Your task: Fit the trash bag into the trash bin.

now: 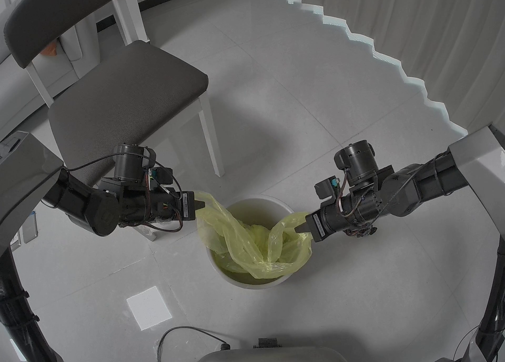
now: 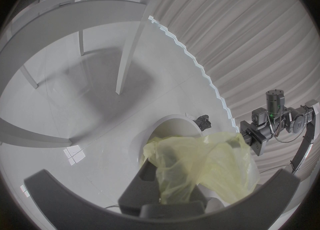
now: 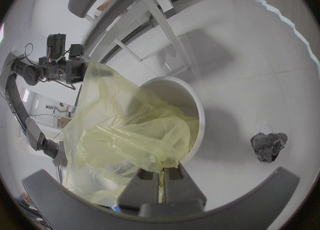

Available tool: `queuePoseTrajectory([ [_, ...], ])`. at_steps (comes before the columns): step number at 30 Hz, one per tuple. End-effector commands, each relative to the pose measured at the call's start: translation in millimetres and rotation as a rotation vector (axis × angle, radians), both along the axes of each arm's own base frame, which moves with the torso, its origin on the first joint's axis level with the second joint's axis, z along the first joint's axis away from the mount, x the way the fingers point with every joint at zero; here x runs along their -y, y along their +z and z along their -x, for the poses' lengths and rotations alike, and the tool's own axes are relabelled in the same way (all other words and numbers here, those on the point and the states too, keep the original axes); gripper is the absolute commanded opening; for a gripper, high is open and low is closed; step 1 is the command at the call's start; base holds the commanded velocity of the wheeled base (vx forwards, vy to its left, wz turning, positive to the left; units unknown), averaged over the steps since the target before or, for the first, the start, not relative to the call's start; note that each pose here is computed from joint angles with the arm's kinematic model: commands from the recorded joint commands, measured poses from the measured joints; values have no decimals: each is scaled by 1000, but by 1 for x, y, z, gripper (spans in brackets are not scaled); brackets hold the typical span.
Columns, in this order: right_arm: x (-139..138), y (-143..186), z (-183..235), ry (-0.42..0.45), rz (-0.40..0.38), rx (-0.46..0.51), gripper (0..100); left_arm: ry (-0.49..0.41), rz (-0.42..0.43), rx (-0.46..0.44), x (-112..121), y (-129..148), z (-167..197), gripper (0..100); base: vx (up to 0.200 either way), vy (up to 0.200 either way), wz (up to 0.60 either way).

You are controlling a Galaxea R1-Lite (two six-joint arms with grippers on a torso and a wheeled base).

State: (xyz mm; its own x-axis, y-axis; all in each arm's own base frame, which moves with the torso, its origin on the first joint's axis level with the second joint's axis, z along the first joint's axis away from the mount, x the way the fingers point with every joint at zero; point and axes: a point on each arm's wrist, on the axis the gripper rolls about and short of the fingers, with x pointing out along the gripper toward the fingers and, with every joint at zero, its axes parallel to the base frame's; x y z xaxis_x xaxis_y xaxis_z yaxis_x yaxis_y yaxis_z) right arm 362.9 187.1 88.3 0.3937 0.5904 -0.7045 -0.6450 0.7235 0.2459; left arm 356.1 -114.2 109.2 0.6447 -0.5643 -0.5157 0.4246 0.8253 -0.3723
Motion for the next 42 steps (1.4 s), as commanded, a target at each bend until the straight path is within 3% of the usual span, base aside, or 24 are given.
queuePoseTrajectory([
  [1, 18, -8, -7, -43, 17, -29, 0, -24, 1, -5, 13, -14, -10, 0, 0, 0, 0],
  [10, 51, 1, -11, -96, 42, -38, 0, -34, 33, -9, 35, -35, -38, 0, 0, 0, 0],
  [13, 51, 0, -12, -97, 41, -37, 0, -23, 29, -14, 30, -36, -37, 0, 0, 0, 0],
  [15, 45, -5, -18, -89, 40, -36, 0, 15, 20, -17, 10, -34, -35, 0, 0, 0, 0],
  [20, 28, -14, -25, -64, 37, -39, 0, 62, 18, -15, -12, -27, -29, 0, 0, 0, 0],
  [35, 43, -36, -12, -41, 104, -104, 0, 49, 0, -78, -17, -38, -9, 0, 0, 0, 0],
  [42, 43, -37, -14, -46, 101, -104, 0, 32, -15, -88, -18, -46, -9, 0, 0, 0, 0],
])
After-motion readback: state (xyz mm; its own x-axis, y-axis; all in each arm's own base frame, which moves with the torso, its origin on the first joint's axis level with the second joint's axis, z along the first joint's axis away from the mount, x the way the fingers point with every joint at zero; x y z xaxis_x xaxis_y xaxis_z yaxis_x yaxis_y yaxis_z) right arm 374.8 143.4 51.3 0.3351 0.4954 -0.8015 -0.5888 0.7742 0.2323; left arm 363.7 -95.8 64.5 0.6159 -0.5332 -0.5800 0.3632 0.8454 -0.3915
